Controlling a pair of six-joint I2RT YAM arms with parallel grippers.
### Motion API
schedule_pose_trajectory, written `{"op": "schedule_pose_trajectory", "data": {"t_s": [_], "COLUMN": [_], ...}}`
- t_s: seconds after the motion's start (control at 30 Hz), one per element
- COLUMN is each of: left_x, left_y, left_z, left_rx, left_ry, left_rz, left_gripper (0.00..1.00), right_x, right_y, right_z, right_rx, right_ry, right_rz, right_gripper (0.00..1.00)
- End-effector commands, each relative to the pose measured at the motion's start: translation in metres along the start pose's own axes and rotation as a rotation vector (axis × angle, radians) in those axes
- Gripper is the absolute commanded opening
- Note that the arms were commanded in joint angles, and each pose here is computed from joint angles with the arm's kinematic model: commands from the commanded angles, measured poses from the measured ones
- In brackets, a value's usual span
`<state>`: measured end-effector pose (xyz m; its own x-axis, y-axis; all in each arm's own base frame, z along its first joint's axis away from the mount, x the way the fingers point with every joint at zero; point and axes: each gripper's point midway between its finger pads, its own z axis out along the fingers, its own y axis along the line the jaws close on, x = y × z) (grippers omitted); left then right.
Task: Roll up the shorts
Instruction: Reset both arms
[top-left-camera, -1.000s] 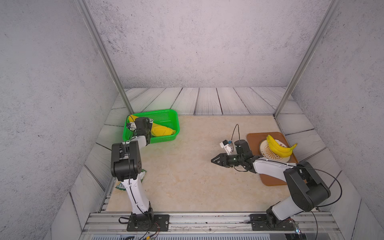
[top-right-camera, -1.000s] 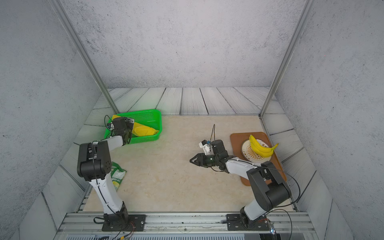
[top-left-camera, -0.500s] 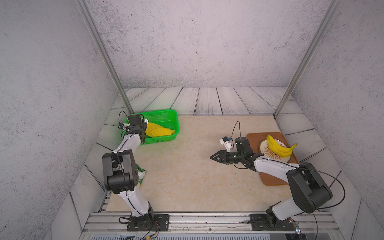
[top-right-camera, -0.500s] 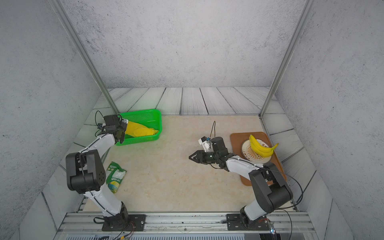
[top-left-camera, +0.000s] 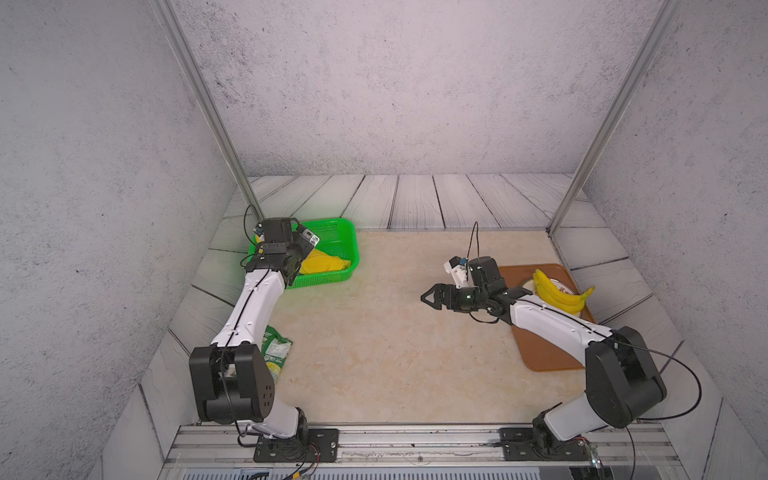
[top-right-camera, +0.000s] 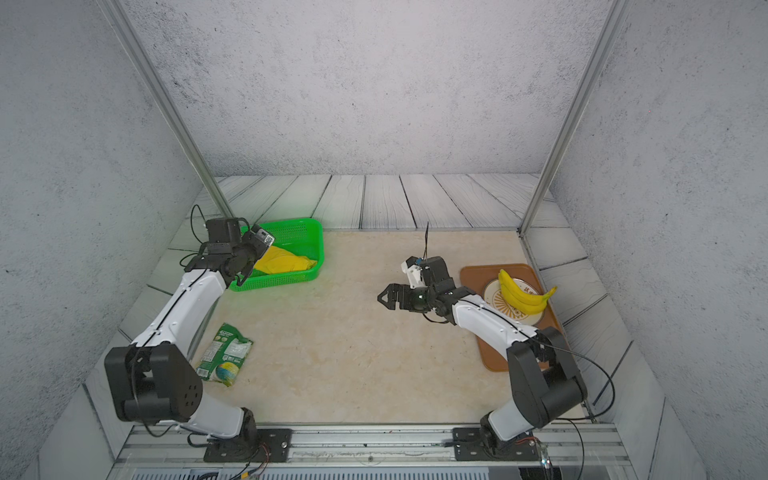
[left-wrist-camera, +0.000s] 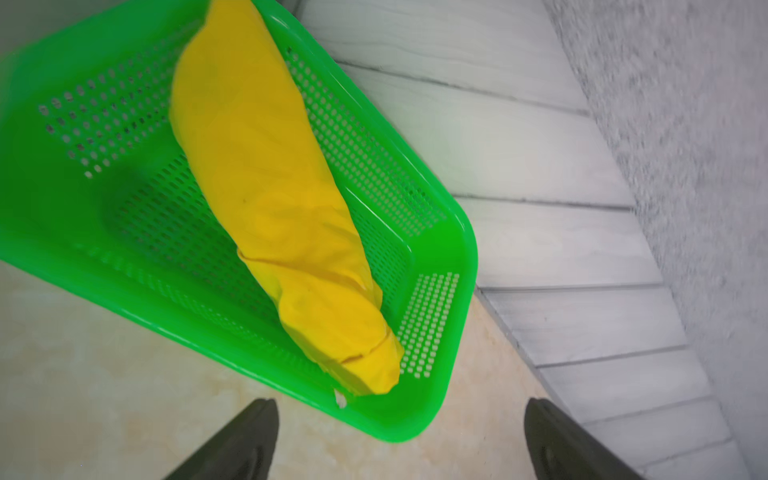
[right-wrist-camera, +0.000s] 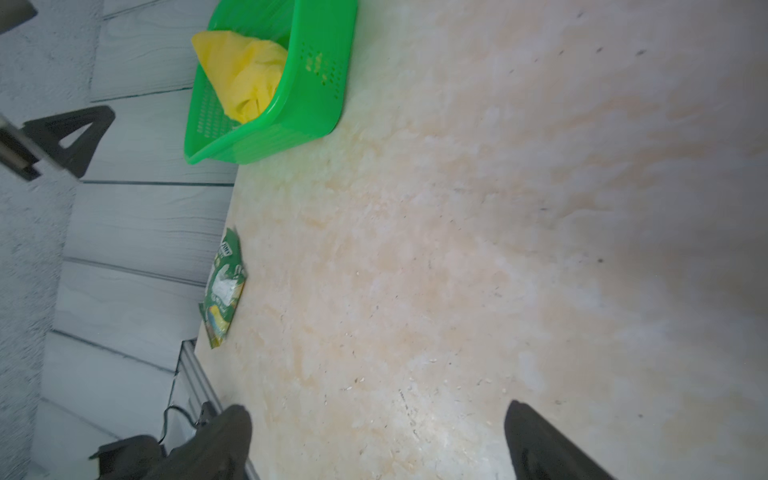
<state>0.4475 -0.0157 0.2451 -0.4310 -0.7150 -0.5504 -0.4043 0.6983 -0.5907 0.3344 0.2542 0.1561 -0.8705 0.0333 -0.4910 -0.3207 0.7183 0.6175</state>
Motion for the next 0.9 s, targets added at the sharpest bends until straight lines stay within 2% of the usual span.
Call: {"op": "schedule_pose_trajectory", "data": {"t_s": [0.0, 0.17, 0.27, 0.33, 0.4, 0.5, 0.67, 0.77, 0.87], "left_x": [0.042, 0.059, 0.054, 0.044, 0.037, 0.034, 0.035, 0.042, 0.047], "left_y": [0.01, 0.033, 0.061, 0.085, 0.1, 0.126, 0.152, 0.152, 0.146], "left_z": [-0.015, -0.022, -0.021, -0.022, -0.02, -0.01, 0.015, 0.029, 0.034], "left_rx": [-0.041, -0.117, -0.238, -0.349, -0.405, -0.455, -0.463, -0.436, -0.366], "left_ry": [0.093, 0.09, 0.044, -0.034, -0.114, -0.202, -0.244, -0.286, -0.33], "left_rz": [0.238, 0.412, 0.522, 0.574, 0.637, 0.672, 0.613, 0.683, 0.724], "left_gripper": [0.98, 0.98, 0.98, 0.98, 0.98, 0.98, 0.98, 1.0, 0.95], "right_x": [-0.019, -0.05, -0.068, -0.073, -0.076, -0.069, -0.046, -0.033, -0.028], "right_y": [-0.024, -0.064, -0.088, -0.105, -0.122, -0.15, -0.201, -0.229, -0.244], "right_z": [-0.024, -0.06, -0.087, -0.104, -0.119, -0.141, -0.157, -0.161, -0.157], "right_rx": [0.216, 0.527, 0.699, 0.826, 0.945, 1.102, 1.201, 1.206, 1.18], "right_ry": [-0.055, -0.182, -0.311, -0.403, -0.502, -0.572, -0.55, -0.566, -0.608], "right_rz": [-0.054, -0.098, -0.152, -0.217, -0.26, -0.288, -0.218, -0.166, -0.168], "right_gripper": [1.0, 1.0, 1.0, 1.0, 0.99, 1.0, 1.0, 1.0, 0.99]}}
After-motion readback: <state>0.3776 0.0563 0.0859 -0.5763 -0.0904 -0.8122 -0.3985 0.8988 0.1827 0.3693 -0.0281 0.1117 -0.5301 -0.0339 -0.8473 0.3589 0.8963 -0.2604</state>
